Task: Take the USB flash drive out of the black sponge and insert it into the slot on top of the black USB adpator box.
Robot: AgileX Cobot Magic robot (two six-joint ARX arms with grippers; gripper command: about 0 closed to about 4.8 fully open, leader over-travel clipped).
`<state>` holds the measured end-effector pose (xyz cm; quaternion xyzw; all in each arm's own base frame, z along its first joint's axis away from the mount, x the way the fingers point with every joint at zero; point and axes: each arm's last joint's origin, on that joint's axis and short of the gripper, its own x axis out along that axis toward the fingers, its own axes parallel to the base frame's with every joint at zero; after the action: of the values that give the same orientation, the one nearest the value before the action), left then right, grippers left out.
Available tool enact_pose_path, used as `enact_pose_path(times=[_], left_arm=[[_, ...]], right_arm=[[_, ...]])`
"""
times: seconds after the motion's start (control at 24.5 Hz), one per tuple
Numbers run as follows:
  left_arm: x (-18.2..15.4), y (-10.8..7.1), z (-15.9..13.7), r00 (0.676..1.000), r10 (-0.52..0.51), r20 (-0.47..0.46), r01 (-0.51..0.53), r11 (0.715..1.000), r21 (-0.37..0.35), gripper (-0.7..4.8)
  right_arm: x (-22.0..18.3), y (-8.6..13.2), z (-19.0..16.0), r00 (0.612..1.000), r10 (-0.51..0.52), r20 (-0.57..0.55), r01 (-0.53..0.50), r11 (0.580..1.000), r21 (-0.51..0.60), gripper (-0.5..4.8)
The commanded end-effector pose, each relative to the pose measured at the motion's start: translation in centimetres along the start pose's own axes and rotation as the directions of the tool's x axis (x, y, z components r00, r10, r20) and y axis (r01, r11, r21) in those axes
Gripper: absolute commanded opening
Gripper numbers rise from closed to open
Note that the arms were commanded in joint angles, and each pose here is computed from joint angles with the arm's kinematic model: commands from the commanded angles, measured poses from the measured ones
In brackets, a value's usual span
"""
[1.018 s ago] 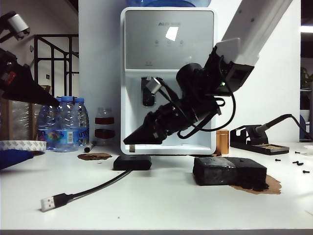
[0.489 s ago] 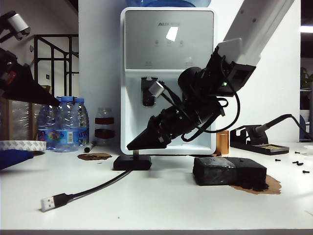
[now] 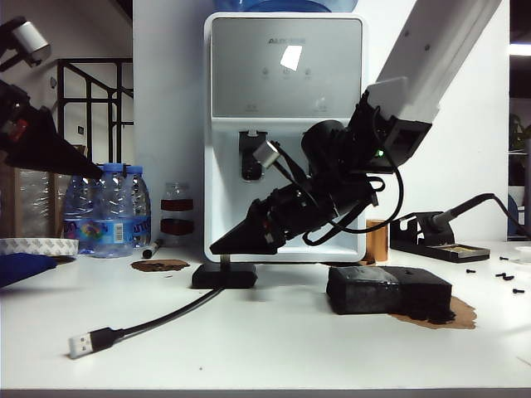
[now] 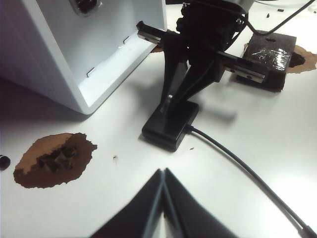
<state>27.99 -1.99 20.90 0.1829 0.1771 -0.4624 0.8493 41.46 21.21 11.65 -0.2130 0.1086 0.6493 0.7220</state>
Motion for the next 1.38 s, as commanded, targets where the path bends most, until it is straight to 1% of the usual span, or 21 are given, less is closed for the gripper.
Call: enact_pose_path(times=[0.04,0.24,0.41,0.49,0.57,0.69,0.9,0.98,1.1,1.22,1.38], left_arm=[[0.02,-0.10,0.06,1.000,-0.024,0.017,0.023,1.000,0.002,-0.04],[0.01,-0.40,-0.18,0.998,-0.057,0.009,0.057,0.998,-0.027,-0.04],[-0.02,-0.69,-0.44,0.997,-0.081,-0.010,0.081,0.997,-0.008,-0.04],[-0.03,-0.86,-0.59,0.995,-0.093,-0.021,0.093,0.996,-0.007,-0.04],[-0.04,-0.93,-0.65,0.995,-0.098,-0.025,0.098,0.995,-0.013,-0.04],[-0.04,-0.93,-0.65,0.995,-0.100,-0.023,0.100,0.995,-0.013,-0.04],[-0.02,-0.95,-0.62,0.994,-0.103,-0.019,0.103,0.995,-0.012,-0.04],[-0.03,-0.97,-0.60,0.994,-0.111,-0.010,0.111,0.994,-0.012,-0.04],[-0.03,-0.98,-0.58,0.993,-0.115,-0.005,0.115,0.993,-0.012,-0.04],[-0.03,-0.98,-0.58,0.993,-0.116,-0.005,0.115,0.993,-0.012,-0.04],[-0.03,-0.98,-0.58,0.993,-0.116,-0.005,0.115,0.993,-0.012,-0.04]], right_arm=[[-0.01,0.42,0.26,0.998,0.055,0.023,-0.057,0.997,0.058,-0.01],[-0.50,0.55,0.56,0.998,0.057,-0.006,-0.056,0.995,0.083,-0.01],[-0.64,0.55,0.26,0.998,0.051,-0.029,-0.049,0.996,0.078,-0.01],[-0.63,0.53,0.23,0.998,0.045,-0.035,-0.043,0.997,0.060,-0.01],[-0.64,0.41,0.23,0.998,0.021,-0.055,-0.019,1.000,0.024,-0.01],[-0.70,0.17,0.27,0.998,-0.011,-0.065,0.011,1.000,0.006,-0.01],[-0.42,-0.16,0.12,0.999,-0.034,-0.039,0.032,0.999,-0.033,-0.01],[-0.23,0.03,-0.32,0.999,-0.014,-0.043,0.014,1.000,0.004,-0.01],[-0.22,0.11,-0.21,1.000,0.016,-0.010,-0.016,1.000,0.007,-0.01],[-0.22,0.15,-0.16,0.999,0.031,0.006,-0.031,0.999,0.043,-0.01],[-0.22,0.10,-0.07,0.999,0.034,0.020,-0.034,0.999,0.033,-0.01]])
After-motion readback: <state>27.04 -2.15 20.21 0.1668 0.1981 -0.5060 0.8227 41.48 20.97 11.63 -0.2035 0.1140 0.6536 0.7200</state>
